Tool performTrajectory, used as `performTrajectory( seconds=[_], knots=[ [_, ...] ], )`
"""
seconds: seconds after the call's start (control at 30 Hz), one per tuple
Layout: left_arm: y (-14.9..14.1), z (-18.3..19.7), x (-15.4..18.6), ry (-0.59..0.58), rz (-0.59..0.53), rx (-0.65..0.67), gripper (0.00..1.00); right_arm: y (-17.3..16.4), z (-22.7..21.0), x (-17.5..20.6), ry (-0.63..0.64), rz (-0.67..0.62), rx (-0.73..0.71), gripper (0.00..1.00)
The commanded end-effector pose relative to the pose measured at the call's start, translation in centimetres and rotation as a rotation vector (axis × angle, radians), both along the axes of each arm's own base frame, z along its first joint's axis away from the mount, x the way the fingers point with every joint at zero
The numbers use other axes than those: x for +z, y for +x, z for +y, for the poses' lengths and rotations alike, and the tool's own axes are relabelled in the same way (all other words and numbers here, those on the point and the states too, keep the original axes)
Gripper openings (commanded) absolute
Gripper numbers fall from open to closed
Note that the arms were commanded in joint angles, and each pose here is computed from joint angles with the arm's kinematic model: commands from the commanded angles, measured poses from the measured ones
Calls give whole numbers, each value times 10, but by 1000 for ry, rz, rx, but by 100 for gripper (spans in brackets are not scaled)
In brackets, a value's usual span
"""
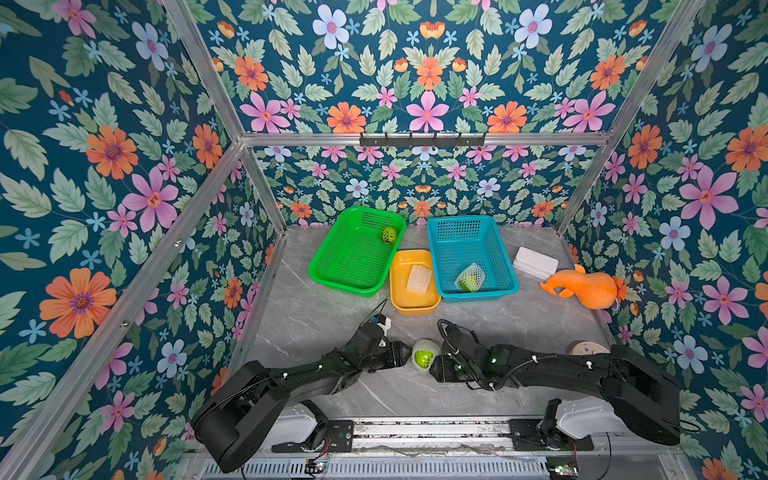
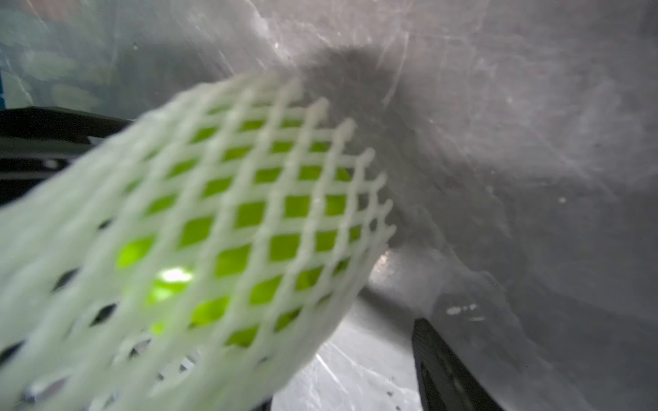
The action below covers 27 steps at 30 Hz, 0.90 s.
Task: Sleeve custard apples in foam nets
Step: Put on the foam net on the custard apple.
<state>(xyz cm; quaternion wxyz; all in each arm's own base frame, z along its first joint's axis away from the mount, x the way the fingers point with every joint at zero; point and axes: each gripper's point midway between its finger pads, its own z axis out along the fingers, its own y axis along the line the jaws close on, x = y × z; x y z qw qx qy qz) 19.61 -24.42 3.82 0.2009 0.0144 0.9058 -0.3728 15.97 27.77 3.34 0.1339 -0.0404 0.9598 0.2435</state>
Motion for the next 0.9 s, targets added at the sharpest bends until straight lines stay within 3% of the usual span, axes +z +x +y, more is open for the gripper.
performTrajectory(
  seconds=[0.0,0.33,0.57,0.87],
  knots=[
    [-3,2,-6,16,19,-3,67,7,6,2,10,-21,-7,61],
    [5,14,1,78,-24,41,68,-2,-6,19,22,-35,17,63],
    [14,21,7,110,-61,80,70,-9,-32,18,-21,-46,16,73],
    [10,13,21,72,-67,39,70,6,-66,30,-15,-91,-100,68]
  ],
)
